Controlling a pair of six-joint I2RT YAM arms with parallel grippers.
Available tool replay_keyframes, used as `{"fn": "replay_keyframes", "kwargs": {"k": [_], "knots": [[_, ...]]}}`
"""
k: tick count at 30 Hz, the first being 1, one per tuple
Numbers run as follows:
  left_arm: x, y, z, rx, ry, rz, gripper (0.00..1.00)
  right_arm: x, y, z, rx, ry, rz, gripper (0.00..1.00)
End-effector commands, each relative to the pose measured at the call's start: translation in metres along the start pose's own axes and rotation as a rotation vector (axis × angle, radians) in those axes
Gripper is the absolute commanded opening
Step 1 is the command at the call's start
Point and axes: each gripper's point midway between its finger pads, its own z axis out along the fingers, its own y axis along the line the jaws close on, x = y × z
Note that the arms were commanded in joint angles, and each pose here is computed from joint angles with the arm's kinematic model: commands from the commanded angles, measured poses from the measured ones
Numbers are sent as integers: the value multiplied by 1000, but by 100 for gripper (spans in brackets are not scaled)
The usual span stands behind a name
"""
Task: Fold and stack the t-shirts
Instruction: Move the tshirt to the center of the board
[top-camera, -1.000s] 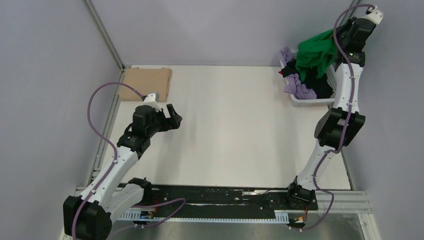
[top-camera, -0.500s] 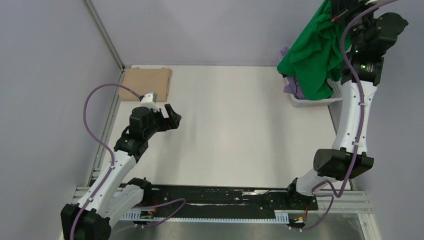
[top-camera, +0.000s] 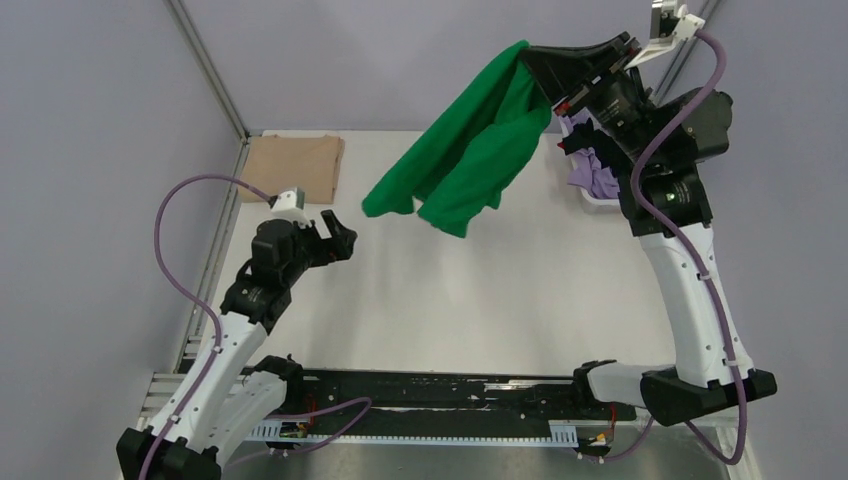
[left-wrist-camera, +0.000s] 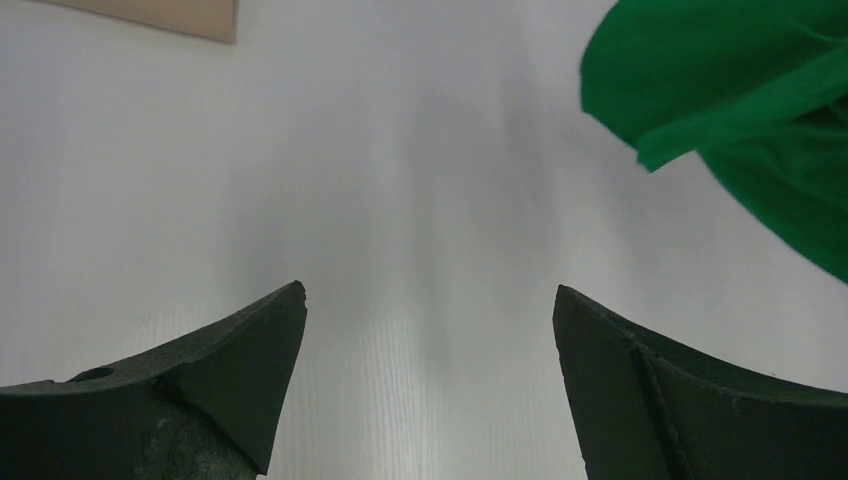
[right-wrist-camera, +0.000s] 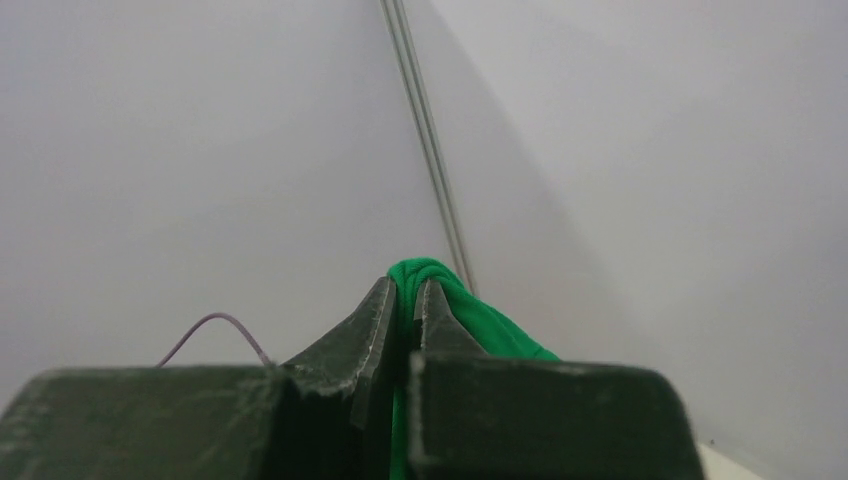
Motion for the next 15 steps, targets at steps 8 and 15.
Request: {"fn": "replay_keyframes", "kwargs": {"k": [8,15], "knots": [[-18,47,-35,-305,-115,-164,100,186,-145,-110,689,215,202,19],[15,67,-31,-411,-14,-211,100,295,-229,-255,1178,432,324,92]]}}
